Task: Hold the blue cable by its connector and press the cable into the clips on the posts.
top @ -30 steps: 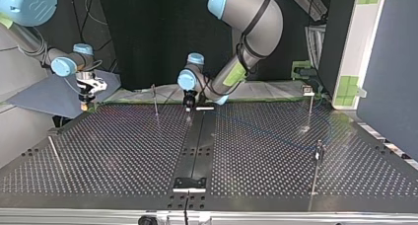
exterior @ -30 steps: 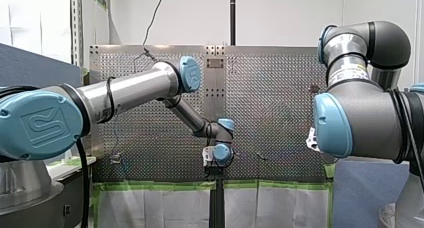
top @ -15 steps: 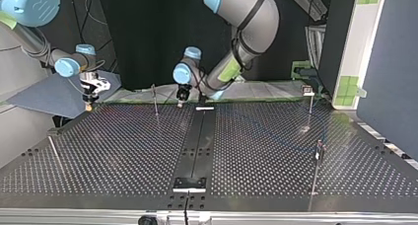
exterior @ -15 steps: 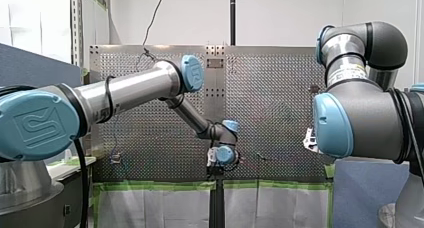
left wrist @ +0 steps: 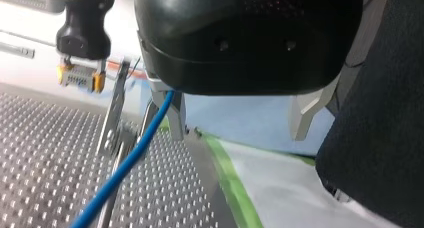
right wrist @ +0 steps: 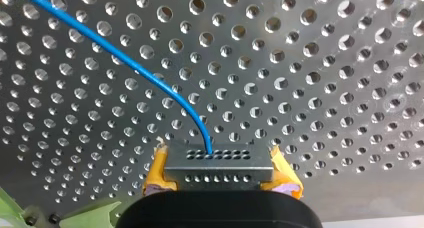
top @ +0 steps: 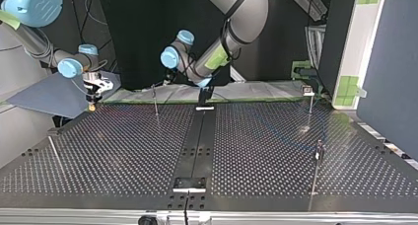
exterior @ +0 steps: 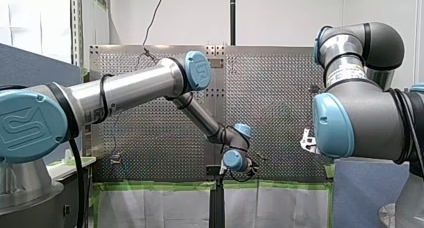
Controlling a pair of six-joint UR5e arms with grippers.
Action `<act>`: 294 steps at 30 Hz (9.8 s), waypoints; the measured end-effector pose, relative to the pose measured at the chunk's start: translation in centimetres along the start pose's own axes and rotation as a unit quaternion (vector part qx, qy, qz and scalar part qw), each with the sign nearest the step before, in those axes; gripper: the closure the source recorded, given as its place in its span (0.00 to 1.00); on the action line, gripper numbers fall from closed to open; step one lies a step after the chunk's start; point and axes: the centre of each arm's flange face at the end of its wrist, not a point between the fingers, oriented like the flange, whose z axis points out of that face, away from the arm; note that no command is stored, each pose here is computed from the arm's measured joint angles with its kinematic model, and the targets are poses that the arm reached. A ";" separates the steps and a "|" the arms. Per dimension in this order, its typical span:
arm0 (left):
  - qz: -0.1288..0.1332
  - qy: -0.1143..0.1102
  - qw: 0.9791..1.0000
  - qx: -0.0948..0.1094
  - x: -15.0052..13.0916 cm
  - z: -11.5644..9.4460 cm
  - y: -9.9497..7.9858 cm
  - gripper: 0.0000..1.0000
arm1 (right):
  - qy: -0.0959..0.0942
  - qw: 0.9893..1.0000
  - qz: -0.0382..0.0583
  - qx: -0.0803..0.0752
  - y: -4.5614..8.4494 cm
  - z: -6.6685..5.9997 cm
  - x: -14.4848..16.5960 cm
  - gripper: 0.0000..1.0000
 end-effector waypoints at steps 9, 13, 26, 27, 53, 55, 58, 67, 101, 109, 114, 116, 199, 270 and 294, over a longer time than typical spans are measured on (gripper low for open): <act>-0.023 -0.032 0.999 -0.023 -3.6 -0.3 -0.4 0.00 | -0.004 1.000 0.000 0.002 -0.4 0.0 -0.2 1.00; -0.031 -0.044 0.998 -0.036 -4.9 -0.5 -0.5 0.00 | -0.005 1.000 0.000 0.002 -0.4 -0.1 -0.2 1.00; -0.026 -0.044 0.999 -0.014 -4.9 -1.6 -3.4 0.00 | -0.008 1.000 0.000 0.003 -0.7 -0.1 -0.4 1.00; -0.026 -0.045 0.999 -0.012 -4.9 -1.7 -3.6 0.00 | -0.008 1.000 0.000 0.004 -0.7 -0.1 -0.4 1.00; -0.042 -0.062 0.997 -0.018 -3.4 -1.9 -3.9 0.00 | -0.008 1.000 -0.001 0.005 -0.8 -0.1 -0.3 1.00; -0.042 -0.060 0.997 -0.019 -3.4 -2.0 -3.8 0.00 | -0.008 1.000 -0.001 0.005 -0.9 -0.1 -0.4 1.00; -0.043 -0.059 0.997 -0.020 -3.4 -2.0 -3.8 0.00 | -0.008 1.000 -0.001 0.005 -1.0 -0.1 -0.4 1.00; -0.044 -0.051 0.997 -0.027 -3.1 -2.2 -3.7 0.00 | -0.009 1.000 -0.001 0.007 -1.2 -0.1 -0.4 1.00; -0.096 -0.104 0.988 -0.068 -9.9 -6.8 -0.6 0.00 | -0.013 1.000 0.000 0.008 -1.5 -0.2 -0.6 1.00; -0.139 -0.130 0.979 -0.076 -12.3 -8.6 1.7 0.00 | -0.014 1.000 0.000 0.008 -1.6 -0.2 -0.6 1.00; -0.146 -0.120 0.980 -0.068 -13.0 -10.3 1.8 0.00 | -0.015 1.000 0.000 0.010 -1.8 -0.2 -0.7 1.00; -0.145 -0.114 0.981 -0.067 -13.2 -11.1 1.8 0.00 | -0.015 1.000 0.000 0.010 -1.9 -0.2 -0.7 1.00; -0.244 -0.235 0.939 -0.058 -15.9 -38.6 9.6 0.00 | -0.064 0.996 -0.055 0.031 -7.2 -1.5 -1.1 1.00; -0.204 -0.188 0.956 -0.091 -4.6 -40.7 10.5 0.00 | -0.011 0.993 -0.100 0.065 -13.5 -4.0 8.2 1.00; -0.204 -0.188 0.956 -0.091 -4.6 -40.7 10.5 0.00 | -0.011 0.993 -0.100 0.065 -13.5 -4.0 8.2 1.00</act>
